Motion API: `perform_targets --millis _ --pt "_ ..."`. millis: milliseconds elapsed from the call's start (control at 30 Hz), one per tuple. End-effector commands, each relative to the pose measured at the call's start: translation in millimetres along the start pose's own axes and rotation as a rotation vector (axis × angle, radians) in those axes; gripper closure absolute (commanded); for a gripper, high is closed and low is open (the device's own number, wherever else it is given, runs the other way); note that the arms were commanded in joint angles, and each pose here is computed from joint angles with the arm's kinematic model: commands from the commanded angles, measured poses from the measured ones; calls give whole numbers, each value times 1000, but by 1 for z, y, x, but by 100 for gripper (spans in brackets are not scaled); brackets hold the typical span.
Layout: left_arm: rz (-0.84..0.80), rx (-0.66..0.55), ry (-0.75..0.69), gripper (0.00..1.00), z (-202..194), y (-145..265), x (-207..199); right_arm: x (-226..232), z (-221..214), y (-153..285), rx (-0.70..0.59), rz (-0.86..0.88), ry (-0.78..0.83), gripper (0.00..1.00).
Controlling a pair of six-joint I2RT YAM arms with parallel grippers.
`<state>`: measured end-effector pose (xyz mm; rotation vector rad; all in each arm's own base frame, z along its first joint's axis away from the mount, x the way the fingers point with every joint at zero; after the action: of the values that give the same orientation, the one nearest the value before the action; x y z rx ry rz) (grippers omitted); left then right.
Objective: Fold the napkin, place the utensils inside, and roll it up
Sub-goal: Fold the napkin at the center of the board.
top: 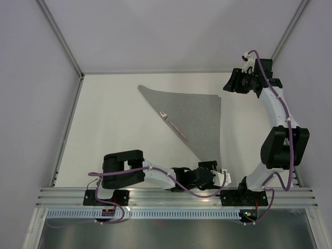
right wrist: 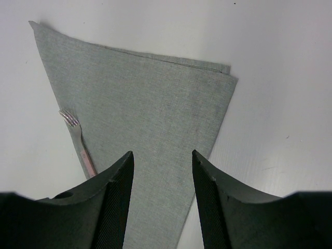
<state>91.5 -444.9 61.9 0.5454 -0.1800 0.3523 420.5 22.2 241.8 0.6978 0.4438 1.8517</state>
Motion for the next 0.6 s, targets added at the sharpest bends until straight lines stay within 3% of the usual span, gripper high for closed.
perform_targets --millis 0,567 --pt "43 -102 -56 26 30 -8 1 5 10 8 -49 11 0 45" --pt "39 -94 -120 35 22 -16 -10 6 10 9 -49 13 -5 45"
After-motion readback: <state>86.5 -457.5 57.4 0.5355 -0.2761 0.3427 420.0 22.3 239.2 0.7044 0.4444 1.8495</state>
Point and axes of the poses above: each gripper's point midway between its finger pads, its own y axis back along the fingers, its own x axis along the line the jaws close on, z = x × y, the point moved 5 cm from there along y, back along the fingers, and after that the axes turned 9 degrees about y, right-handed, at the moved point
